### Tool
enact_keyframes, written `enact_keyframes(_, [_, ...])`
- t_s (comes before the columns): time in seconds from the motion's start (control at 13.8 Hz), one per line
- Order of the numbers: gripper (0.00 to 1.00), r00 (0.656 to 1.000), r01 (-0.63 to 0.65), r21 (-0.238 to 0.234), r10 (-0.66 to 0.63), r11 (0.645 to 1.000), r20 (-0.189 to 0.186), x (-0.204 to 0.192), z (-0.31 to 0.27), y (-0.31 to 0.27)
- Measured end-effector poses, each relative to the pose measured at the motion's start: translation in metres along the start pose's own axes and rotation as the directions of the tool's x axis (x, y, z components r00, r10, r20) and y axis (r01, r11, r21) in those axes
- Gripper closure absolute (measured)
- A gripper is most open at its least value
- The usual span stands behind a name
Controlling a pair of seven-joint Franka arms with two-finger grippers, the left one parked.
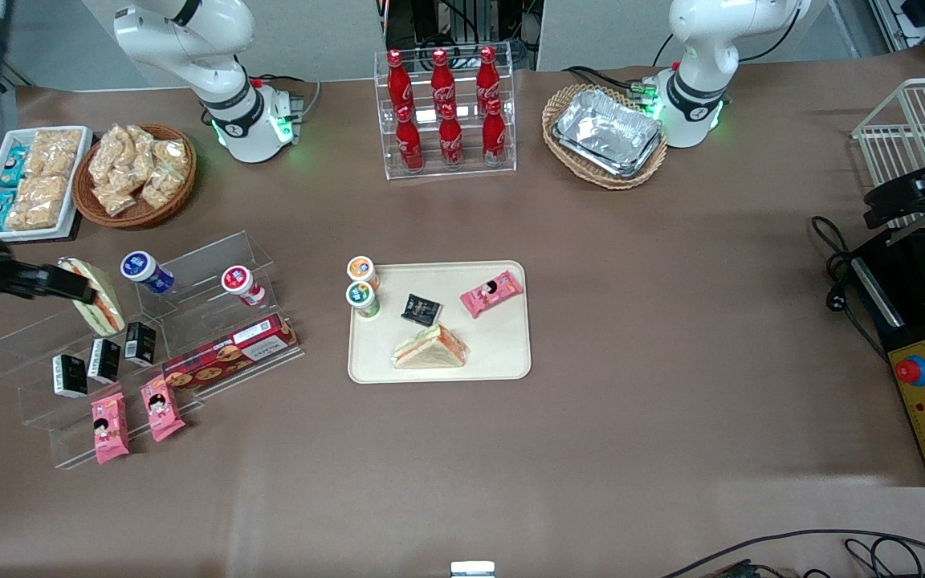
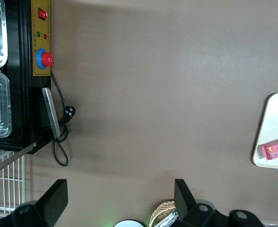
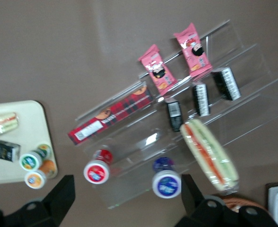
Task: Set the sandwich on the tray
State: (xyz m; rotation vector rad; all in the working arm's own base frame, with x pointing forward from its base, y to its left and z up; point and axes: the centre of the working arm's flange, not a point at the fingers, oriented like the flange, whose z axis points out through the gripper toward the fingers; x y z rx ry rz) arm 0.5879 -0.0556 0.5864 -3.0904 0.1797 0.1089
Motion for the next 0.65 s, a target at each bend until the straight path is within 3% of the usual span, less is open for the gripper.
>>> enact_keyframes(0.22, [0.0,0.995,0.093,0.002,-0.093,0.996,-0.029,-0.01,-0.015,0.061])
enact_keyframes(0.43, [0.0,0.992,0.11,-0.003,-0.11,0.994,-0.058,-0.017,-0.026,0.092])
enact_keyframes(0.65, [0.0,0.992,0.119,0.008,-0.118,0.993,-0.053,-0.033,-0.041,0.093])
